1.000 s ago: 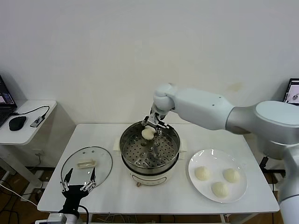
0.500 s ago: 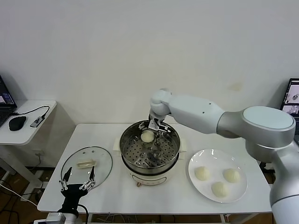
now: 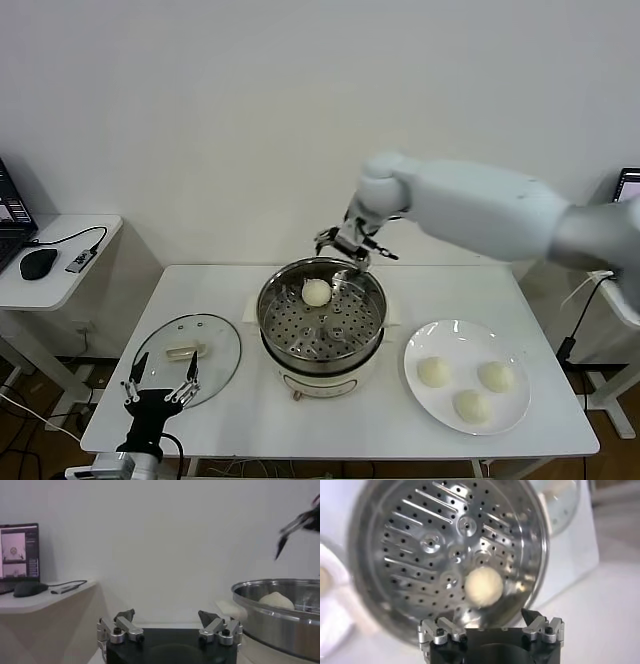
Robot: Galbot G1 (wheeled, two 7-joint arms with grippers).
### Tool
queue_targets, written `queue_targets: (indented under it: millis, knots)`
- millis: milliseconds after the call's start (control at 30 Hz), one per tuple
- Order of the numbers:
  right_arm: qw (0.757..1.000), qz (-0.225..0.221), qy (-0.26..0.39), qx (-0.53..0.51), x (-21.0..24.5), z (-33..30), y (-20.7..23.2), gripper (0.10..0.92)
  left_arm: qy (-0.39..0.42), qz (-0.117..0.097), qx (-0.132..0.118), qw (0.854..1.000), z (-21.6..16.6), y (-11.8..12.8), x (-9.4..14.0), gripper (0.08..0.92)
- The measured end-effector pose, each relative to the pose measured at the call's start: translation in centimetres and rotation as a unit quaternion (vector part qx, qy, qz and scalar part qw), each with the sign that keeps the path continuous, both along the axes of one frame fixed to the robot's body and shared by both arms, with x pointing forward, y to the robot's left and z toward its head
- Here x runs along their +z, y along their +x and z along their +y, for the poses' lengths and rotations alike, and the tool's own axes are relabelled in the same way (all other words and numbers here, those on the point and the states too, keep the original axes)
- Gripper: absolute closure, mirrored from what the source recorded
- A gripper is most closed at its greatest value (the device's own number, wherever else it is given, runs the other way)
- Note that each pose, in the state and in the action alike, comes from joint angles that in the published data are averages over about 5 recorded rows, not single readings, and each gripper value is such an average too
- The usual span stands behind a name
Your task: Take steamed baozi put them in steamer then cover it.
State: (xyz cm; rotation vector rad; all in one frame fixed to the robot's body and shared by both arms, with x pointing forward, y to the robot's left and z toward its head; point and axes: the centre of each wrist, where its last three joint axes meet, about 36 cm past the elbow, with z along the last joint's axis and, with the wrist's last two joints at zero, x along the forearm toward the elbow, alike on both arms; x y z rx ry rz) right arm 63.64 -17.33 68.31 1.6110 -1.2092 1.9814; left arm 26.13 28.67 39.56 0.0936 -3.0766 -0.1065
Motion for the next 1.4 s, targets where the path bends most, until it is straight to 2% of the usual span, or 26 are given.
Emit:
queue_targets:
  millis: [267,500,867,1400]
  knots:
    - [0.987,0.027,0.019,-0.160,-2.6,-8.7,-5.1,0.200,0.003,-0.001,-0.004,1.000,-0.2,0.3,0.2,0.177]
    - [0.971,0.058,0.006,-0.232,-7.4,-12.5,-8.3,0.200,0.008,0.002,0.001,1.000,0.2,0.2,0.1,0.177]
    - [0.957,0.093,-0.009,-0.275,-13.6,-14.0,-10.2,0.200,0.008,0.001,0.006,1.000,0.2,0.1,0.0,0.177]
    - [0.953,0.106,-0.010,-0.283,-20.9,-13.1,-9.3,0.200,0.010,0.004,0.009,1.000,0.4,0.5,-0.5,0.177]
